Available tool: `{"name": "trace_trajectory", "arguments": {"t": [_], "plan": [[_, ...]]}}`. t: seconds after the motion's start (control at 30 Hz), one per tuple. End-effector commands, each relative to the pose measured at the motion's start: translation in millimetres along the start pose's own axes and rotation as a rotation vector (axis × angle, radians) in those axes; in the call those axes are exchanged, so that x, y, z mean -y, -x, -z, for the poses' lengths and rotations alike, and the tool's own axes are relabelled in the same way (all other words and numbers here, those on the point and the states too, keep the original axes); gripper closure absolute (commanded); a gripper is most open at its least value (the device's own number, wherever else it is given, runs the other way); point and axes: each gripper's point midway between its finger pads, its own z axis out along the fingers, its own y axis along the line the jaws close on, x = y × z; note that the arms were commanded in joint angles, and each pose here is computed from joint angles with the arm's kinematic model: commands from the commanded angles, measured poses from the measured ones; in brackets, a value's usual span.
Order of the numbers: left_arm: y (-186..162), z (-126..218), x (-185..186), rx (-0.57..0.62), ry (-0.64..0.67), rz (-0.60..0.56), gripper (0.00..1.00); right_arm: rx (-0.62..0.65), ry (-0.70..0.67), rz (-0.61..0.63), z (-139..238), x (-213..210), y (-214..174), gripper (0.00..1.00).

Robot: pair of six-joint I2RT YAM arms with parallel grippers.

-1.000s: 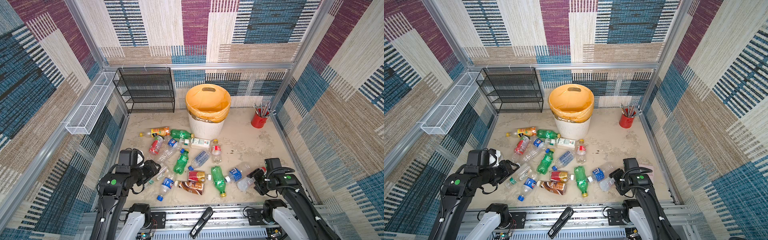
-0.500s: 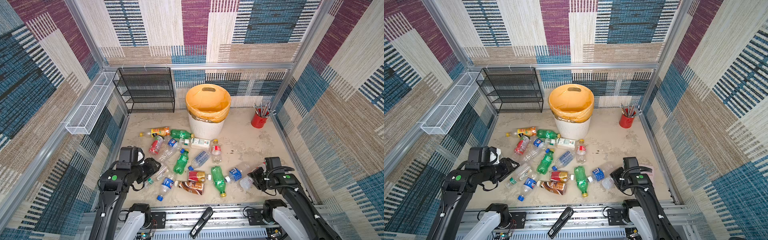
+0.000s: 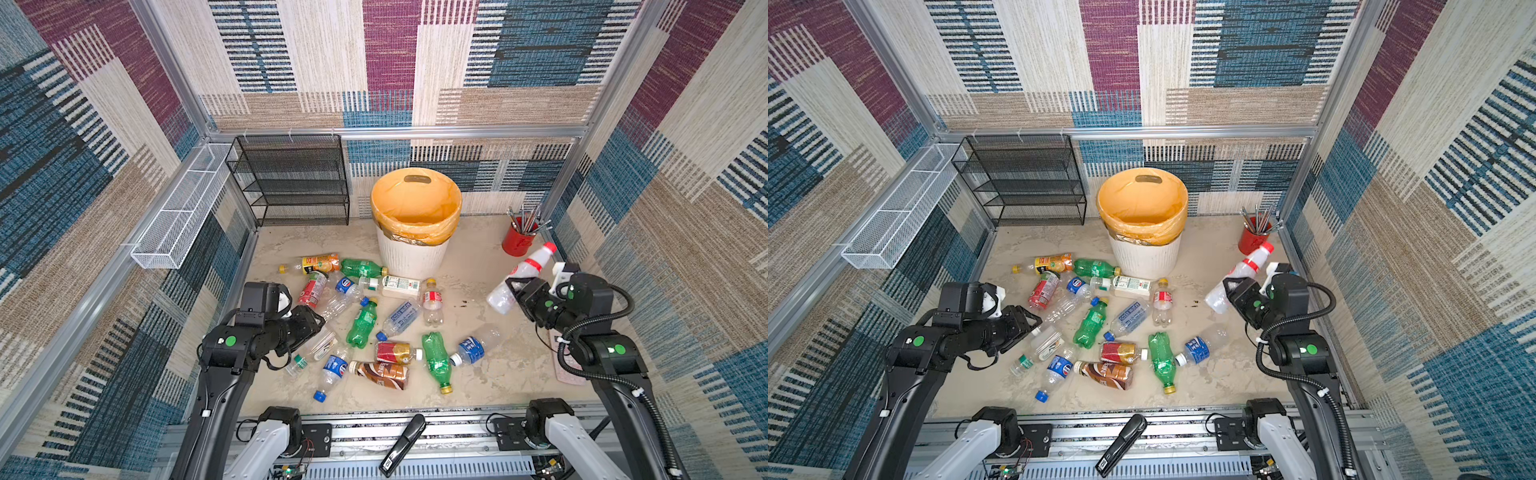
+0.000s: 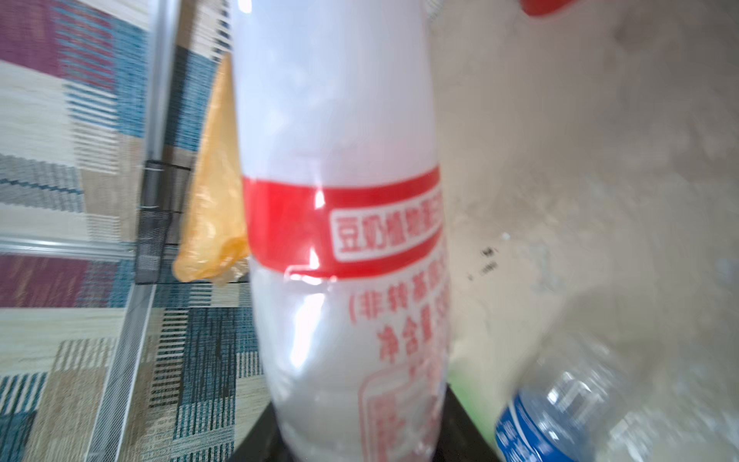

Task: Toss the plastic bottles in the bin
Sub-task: 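Lift the white bottle with the right gripper and drop it into the bin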

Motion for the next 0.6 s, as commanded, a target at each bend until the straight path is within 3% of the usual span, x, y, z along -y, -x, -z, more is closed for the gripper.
{"name": "trace_trajectory", "arguments": {"t": [0.0,0.17,0.27,0.33,0.37,0.4,0.47,0.57], "plan": [[9.1,4.4,10.5,0.028,-0.029,-0.001,0.47,0.293,0.286,0.255,13.7,-88.3,66.9,0.58],[14.8,14.1,15.9,0.058,-0.033,-0.003,0.47,0.394,0.457,0.394,-15.0,-176.9,113.4,0.59],[18.9,20.6,18.2,0.086,-0.035,0.003,0.47,0.389,0.514,0.466,-53.3,-240.2,134.8,0.57],[21.3,23.7,19.7,0.101,-0.039,0.012,0.47,0.349,0.541,0.495,-90.3,-280.1,143.2,0.47],[22.4,24.9,20.7,0.108,-0.043,0.016,0.47,0.32,0.533,0.492,-108.5,-292.1,147.0,0.38],[23.6,25.5,21.3,0.114,-0.045,0.022,0.47,0.293,0.496,0.48,-128.3,-298.1,152.6,0.24],[25.2,28.6,23.4,0.128,-0.054,0.027,0.47,0.329,0.459,0.484,-130.0,-312.8,170.9,0.0],[26.1,33.9,23.2,0.142,-0.047,0.022,0.47,0.523,0.483,0.51,-74.4,-343.5,206.9,0.0]]}}
